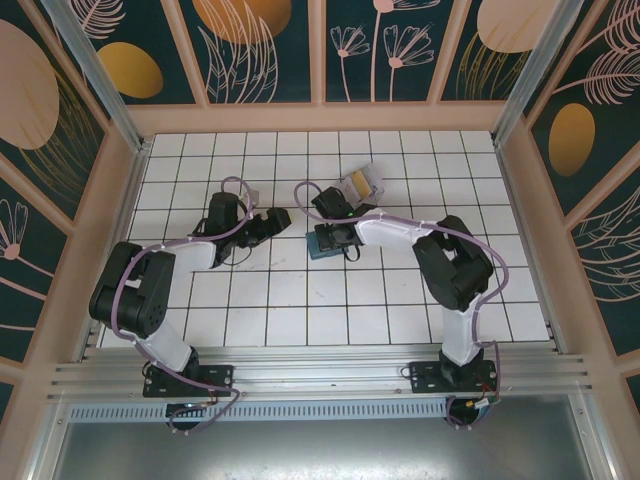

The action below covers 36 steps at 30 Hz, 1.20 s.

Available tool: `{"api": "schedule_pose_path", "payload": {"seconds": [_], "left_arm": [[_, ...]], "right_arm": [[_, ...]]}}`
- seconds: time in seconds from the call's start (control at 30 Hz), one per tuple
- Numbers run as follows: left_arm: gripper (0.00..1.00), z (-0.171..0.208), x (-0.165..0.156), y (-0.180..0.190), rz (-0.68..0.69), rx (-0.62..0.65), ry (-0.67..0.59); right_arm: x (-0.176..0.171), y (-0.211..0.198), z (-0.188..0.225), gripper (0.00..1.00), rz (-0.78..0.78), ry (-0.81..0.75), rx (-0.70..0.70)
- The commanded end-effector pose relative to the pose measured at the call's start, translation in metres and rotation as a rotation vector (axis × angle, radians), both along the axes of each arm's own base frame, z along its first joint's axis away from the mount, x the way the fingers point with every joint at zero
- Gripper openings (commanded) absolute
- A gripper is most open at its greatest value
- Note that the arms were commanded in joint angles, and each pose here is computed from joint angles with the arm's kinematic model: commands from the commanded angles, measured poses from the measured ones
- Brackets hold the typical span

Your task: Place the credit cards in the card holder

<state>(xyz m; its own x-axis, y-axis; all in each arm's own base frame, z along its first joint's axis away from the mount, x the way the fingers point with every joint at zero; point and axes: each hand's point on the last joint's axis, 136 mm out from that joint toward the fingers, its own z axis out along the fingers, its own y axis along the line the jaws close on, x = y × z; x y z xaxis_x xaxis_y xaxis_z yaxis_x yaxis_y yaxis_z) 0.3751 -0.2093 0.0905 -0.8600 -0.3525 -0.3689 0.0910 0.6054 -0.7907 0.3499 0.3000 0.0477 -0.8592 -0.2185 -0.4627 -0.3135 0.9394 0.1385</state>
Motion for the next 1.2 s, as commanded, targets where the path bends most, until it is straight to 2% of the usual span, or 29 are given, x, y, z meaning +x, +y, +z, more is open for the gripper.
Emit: {"api": "schedule_pose_path", "payload": {"seconds": [0.0,0.17,0.33,0.47,0.5,0.6,0.77,0.9,1.0,1.17], "left_arm": [[0.89,0.01,0.002,-0.014,-0.051,-0.025,-0.017],[0.88,0.02,-0.001,-0.03,-0.08,-0.083,-0.024],[0.88,0.044,-0.002,-0.051,-0.119,-0.14,-0.051],[0.88,0.05,0.0,-0.065,-0.142,-0.149,-0.064],[0.87,0.041,0.001,-0.067,-0.143,-0.15,-0.043],[0.78,0.041,0.005,-0.071,-0.14,-0.183,-0.036],[0.76,0.048,0.009,-0.075,-0.146,-0.202,-0.051],[0.75,0.046,0.012,-0.075,-0.145,-0.187,-0.051],[0.65,0.045,0.015,-0.076,-0.138,-0.186,-0.048],[0.62,0.047,0.019,-0.074,-0.113,-0.187,-0.054]], "right_arm": [[0.015,0.004,0.051,0.0,0.029,-0.14,0.079],[0.02,0.007,0.084,0.0,0.096,-0.231,0.163],[0.023,0.005,0.092,0.0,0.124,-0.246,0.142],[0.016,0.016,0.099,0.0,0.166,-0.238,0.217],[0.015,0.018,0.102,0.0,0.172,-0.237,0.239],[0.012,0.021,0.107,0.0,0.174,-0.227,0.293],[0.011,0.013,0.117,0.0,0.154,-0.211,0.393],[0.013,0.003,0.116,0.0,0.134,-0.215,0.384],[0.012,-0.002,0.117,0.0,0.127,-0.214,0.401],[0.007,-0.005,0.12,0.0,0.137,-0.199,0.445]]}}
